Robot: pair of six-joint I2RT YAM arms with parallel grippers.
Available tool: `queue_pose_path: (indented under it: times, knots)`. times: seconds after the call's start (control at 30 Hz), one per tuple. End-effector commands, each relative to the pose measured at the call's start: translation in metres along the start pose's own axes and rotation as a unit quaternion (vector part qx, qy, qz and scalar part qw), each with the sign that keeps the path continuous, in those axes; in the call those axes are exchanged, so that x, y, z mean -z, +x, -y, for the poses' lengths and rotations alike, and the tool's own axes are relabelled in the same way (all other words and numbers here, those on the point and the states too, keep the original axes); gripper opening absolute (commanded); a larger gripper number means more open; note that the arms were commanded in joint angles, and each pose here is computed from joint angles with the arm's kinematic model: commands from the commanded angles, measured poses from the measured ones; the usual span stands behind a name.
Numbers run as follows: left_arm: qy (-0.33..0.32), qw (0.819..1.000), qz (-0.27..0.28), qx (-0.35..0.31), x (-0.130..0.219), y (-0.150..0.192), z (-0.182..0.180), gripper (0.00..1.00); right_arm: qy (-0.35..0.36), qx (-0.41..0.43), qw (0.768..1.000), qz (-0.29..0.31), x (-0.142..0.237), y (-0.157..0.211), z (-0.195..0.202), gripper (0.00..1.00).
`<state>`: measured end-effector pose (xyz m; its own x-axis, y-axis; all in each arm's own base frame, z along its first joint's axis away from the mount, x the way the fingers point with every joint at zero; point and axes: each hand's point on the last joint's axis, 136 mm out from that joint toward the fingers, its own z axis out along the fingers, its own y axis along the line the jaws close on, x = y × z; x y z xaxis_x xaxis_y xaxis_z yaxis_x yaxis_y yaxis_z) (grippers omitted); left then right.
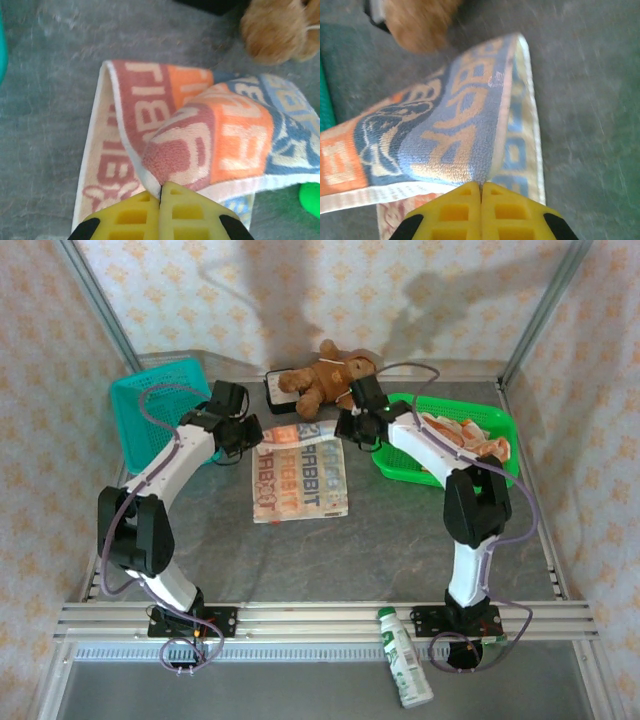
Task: Fold and stack the towels
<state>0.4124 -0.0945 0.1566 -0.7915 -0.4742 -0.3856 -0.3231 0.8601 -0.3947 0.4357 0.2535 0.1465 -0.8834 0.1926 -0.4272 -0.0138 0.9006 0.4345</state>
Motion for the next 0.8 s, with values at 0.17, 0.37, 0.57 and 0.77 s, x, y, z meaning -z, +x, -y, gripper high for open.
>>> queue_pose_path:
  times: [0.17, 0.37, 0.57, 0.77]
  knots:
    - [0.018, 1.0, 0.003, 0.009, 0.017, 0.035, -0.007, 0.0, -0.015, -0.007, 1.0, 0.003, 0.02, 0.035, 0.005, 0.0]
    - [0.0, 1.0, -0.014, 0.008, 0.014, 0.076, -0.023, 0.0, -0.002, -0.006, 1.0, -0.017, 0.018, 0.066, 0.016, 0.0]
    - [-0.015, 0.999, -0.029, 0.014, 0.011, 0.1, -0.039, 0.0, 0.009, -0.003, 0.999, -0.034, 0.018, 0.093, 0.023, 0.0]
    - [-0.017, 0.999, -0.025, 0.01, 0.022, 0.102, -0.041, 0.0, 0.001, -0.009, 0.999, -0.045, 0.027, 0.108, 0.019, 0.0]
